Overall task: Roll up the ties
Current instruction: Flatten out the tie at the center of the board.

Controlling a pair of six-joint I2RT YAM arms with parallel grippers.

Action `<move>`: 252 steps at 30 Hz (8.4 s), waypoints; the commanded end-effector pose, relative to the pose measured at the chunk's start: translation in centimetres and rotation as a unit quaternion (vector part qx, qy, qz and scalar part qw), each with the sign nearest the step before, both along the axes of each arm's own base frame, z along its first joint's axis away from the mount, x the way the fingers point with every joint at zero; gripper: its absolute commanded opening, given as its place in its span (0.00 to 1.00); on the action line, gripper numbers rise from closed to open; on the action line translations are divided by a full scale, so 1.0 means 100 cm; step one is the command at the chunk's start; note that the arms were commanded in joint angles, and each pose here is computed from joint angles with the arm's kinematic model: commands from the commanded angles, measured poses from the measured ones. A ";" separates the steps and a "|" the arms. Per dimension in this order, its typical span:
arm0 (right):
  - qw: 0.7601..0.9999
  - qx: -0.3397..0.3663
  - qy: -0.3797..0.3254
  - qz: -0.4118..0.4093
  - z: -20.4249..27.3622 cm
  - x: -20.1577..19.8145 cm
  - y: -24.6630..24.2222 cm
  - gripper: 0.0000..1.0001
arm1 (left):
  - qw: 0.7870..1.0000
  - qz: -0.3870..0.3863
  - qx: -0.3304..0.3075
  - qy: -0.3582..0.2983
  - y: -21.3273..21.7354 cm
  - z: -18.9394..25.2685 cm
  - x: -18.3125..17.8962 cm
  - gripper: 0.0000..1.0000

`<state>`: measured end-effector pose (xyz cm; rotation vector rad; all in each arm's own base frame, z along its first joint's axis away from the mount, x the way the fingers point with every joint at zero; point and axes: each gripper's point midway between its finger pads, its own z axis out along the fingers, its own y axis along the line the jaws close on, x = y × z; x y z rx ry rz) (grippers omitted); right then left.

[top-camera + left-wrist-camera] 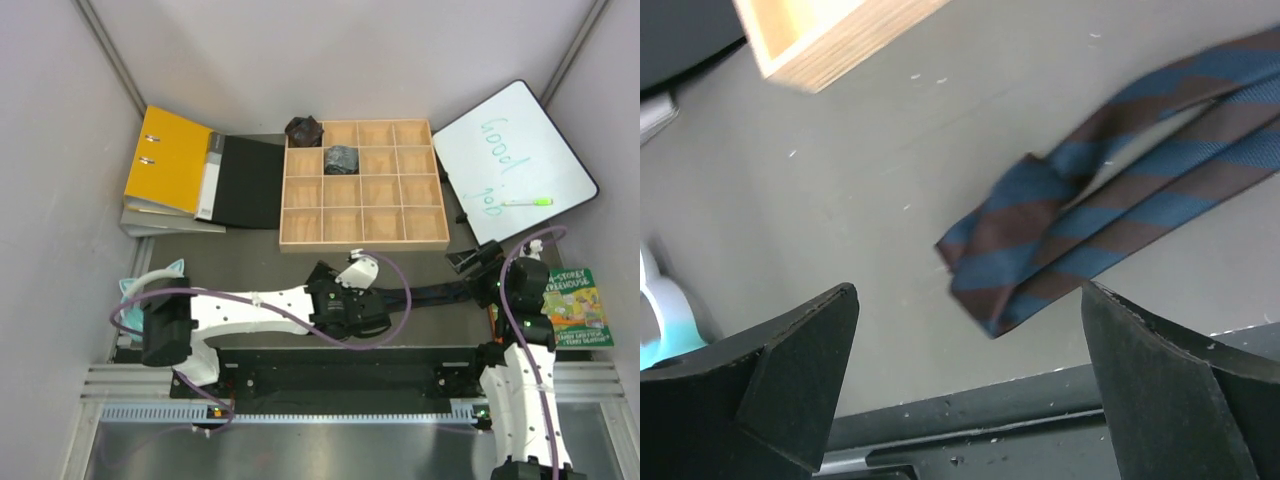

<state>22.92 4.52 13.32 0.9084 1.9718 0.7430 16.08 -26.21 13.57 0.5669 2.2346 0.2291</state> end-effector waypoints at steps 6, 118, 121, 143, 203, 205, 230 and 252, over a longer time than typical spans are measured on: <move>1.000 -0.003 0.001 0.025 -0.008 -0.002 0.007 0.99 | 0.998 -0.025 0.024 0.055 -0.021 -0.013 0.020 0.80; 0.976 -0.095 0.187 -0.065 -0.083 -0.003 -0.052 0.99 | 0.958 0.103 -0.264 0.040 0.035 -0.044 0.040 0.65; 0.974 -0.089 0.197 -0.065 -0.089 -0.006 -0.050 0.99 | 0.957 0.102 -0.270 0.041 0.036 -0.045 0.039 0.64; 0.979 -0.055 0.172 -0.091 -0.105 0.015 -0.050 0.84 | 0.951 0.112 -0.283 0.048 0.047 -0.043 0.030 0.63; 0.978 -0.102 0.004 -0.184 0.005 -0.004 -0.088 0.00 | 0.942 0.033 -0.315 0.114 -0.081 -0.056 0.044 0.57; 0.976 -0.107 0.003 -0.187 0.006 -0.006 -0.090 0.00 | 0.950 0.046 -0.284 0.120 -0.082 -0.073 0.048 0.55; 0.967 -0.101 0.031 -0.233 0.005 -0.012 -0.132 0.00 | 0.924 0.205 -0.321 -0.014 0.110 -0.020 0.030 0.66; 0.969 -0.082 0.065 -0.226 -0.026 -0.020 -0.132 0.00 | 0.963 0.044 -0.144 0.223 -0.024 -0.105 0.091 0.31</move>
